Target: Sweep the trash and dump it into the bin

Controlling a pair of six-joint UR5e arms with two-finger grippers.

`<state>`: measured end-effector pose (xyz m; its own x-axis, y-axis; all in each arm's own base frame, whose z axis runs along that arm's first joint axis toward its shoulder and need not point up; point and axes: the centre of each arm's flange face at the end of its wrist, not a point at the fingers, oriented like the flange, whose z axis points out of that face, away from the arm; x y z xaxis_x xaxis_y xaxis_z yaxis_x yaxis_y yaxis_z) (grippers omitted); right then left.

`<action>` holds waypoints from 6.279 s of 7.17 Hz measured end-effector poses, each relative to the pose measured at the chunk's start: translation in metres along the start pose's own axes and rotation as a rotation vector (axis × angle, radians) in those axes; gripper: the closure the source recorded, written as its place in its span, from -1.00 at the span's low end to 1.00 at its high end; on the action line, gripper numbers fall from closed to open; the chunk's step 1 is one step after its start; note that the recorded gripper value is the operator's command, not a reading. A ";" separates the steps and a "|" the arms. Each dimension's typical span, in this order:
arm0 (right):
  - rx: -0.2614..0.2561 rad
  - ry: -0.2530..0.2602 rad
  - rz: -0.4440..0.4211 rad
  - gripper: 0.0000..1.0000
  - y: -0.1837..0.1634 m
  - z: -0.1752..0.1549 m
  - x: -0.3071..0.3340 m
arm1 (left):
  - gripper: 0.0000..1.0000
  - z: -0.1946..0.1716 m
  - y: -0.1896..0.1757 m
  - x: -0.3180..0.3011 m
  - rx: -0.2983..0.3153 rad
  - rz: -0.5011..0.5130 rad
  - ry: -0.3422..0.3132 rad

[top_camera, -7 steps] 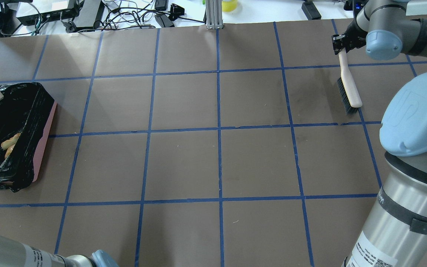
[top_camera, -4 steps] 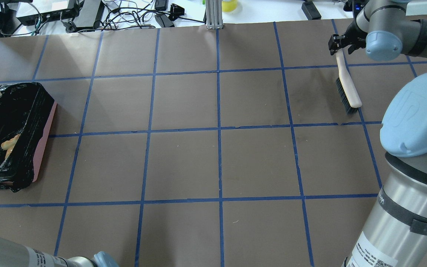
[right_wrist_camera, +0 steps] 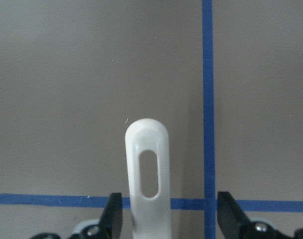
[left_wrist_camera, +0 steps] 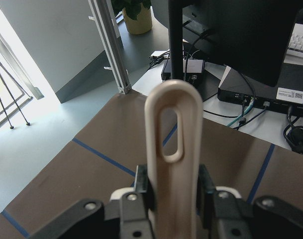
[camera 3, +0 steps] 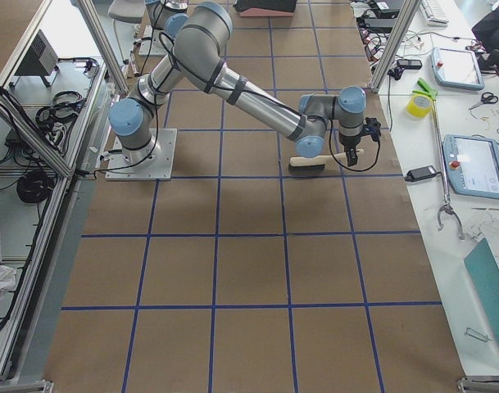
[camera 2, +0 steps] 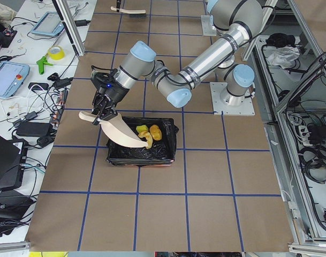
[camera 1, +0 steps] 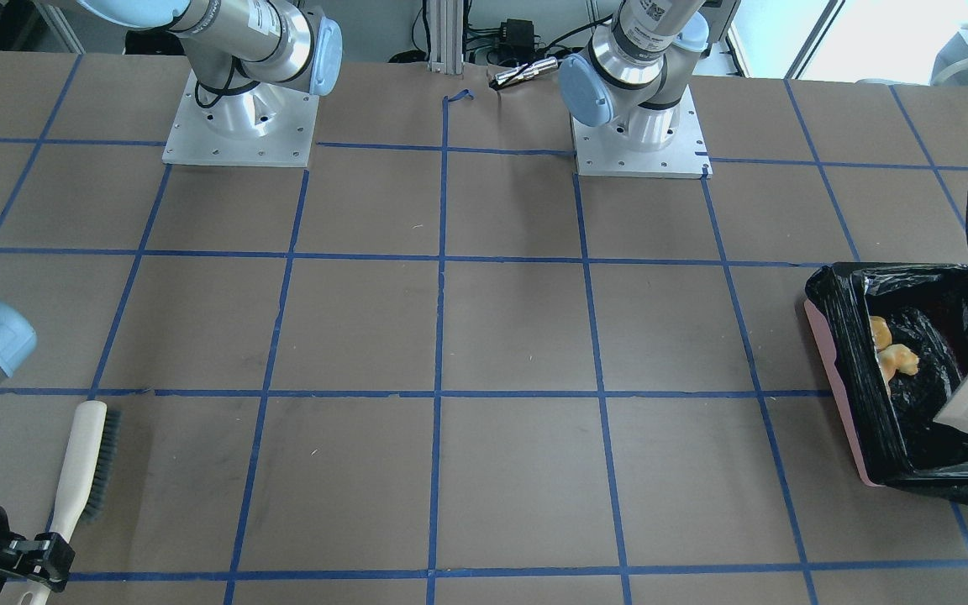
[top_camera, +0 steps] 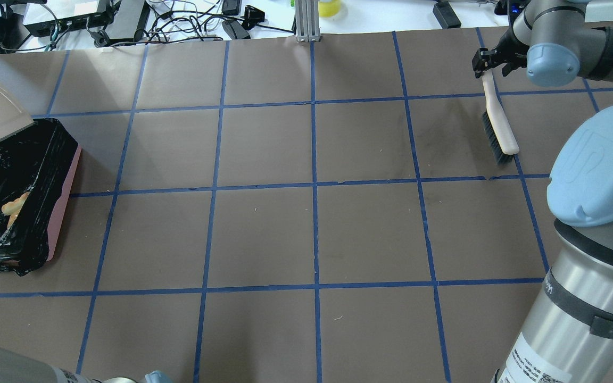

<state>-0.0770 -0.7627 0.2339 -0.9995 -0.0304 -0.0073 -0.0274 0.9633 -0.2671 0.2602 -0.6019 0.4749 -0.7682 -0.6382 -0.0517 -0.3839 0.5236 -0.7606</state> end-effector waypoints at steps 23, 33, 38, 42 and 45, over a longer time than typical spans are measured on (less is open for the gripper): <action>-0.316 -0.043 -0.140 -0.56 0.130 -0.325 -0.210 | 1.00 0.051 0.250 0.281 -0.648 -0.831 -0.317; -0.285 -0.027 -0.016 -0.98 0.152 -0.329 -0.211 | -1.00 0.014 0.237 0.294 -0.629 -0.697 -0.215; -0.288 0.006 0.021 -0.98 0.156 -0.329 -0.209 | -1.00 -0.097 0.197 0.312 -0.586 -0.269 0.119; -0.296 0.006 0.021 -0.98 0.163 -0.327 -0.209 | -1.00 -0.146 0.203 0.314 -0.578 0.111 0.208; -0.295 0.006 0.021 -0.99 0.164 -0.328 -0.209 | -1.00 -0.168 0.220 0.311 -0.651 0.281 0.253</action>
<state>0.1229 -0.5113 0.5076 -1.0000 -0.0086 -0.0039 -0.0087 0.9997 0.0243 -0.1493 -0.5909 0.4003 -0.9461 -0.3230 0.0224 -0.3208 0.9258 -0.2001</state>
